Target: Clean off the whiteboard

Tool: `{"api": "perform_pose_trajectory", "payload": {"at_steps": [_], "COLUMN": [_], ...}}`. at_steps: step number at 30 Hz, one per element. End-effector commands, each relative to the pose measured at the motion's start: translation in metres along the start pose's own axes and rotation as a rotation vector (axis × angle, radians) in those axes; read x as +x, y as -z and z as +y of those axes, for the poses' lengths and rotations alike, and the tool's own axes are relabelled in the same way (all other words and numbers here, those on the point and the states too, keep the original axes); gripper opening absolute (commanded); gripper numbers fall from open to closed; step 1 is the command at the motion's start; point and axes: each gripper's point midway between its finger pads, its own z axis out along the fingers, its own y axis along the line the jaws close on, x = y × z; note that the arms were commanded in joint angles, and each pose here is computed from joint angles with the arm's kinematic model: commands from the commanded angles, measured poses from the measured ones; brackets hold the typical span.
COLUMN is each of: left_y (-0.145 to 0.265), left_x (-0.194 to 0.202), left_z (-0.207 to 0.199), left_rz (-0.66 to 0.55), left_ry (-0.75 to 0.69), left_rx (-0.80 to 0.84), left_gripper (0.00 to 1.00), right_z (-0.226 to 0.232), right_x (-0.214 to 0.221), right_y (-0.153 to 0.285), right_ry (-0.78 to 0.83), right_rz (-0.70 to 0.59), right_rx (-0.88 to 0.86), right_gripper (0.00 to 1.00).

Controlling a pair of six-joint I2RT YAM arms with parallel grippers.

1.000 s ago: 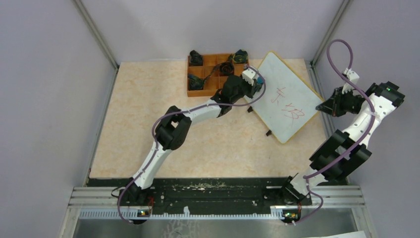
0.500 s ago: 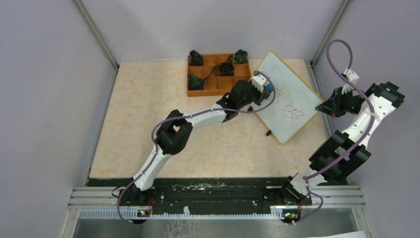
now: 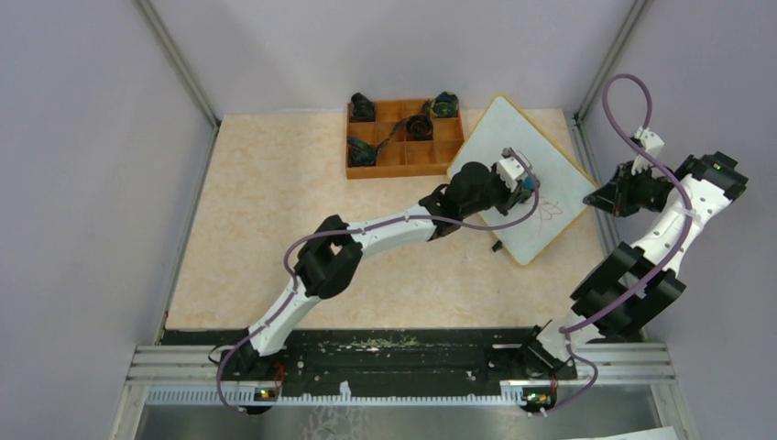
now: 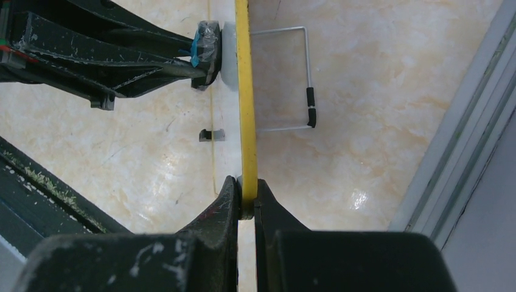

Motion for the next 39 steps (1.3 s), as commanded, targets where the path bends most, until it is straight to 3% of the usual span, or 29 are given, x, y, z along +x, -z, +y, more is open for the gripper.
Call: {"api": "perform_pose_trajectory", "payload": {"at_steps": [1, 16, 20, 32, 39], "left_y": [-0.004, 0.012, 0.005, -0.012, -0.009], "left_x": [0.006, 0.009, 0.001, -0.023, -0.016], "left_z": [0.026, 0.135, 0.113, -0.008, -0.009], "left_rz": [0.011, 0.037, 0.019, -0.03, -0.021], "left_ry": [-0.023, -0.002, -0.004, -0.1, -0.104], "left_rx": [-0.029, -0.2, -0.147, 0.025, 0.015], "left_gripper": [0.02, 0.03, 0.03, 0.03, 0.03], "right_z": [0.018, 0.019, 0.019, 0.021, 0.022], "right_x": [0.029, 0.032, 0.031, 0.032, 0.032], "right_y": [-0.011, -0.013, -0.015, -0.016, -0.017], "right_ry": [0.056, 0.052, 0.051, 0.05, 0.051], "right_rz": [0.14, 0.146, 0.146, 0.152, 0.15], "right_rx": [-0.063, -0.072, -0.077, -0.079, -0.084], "right_gripper": [0.0, 0.0, 0.0, 0.0, 0.0]}}
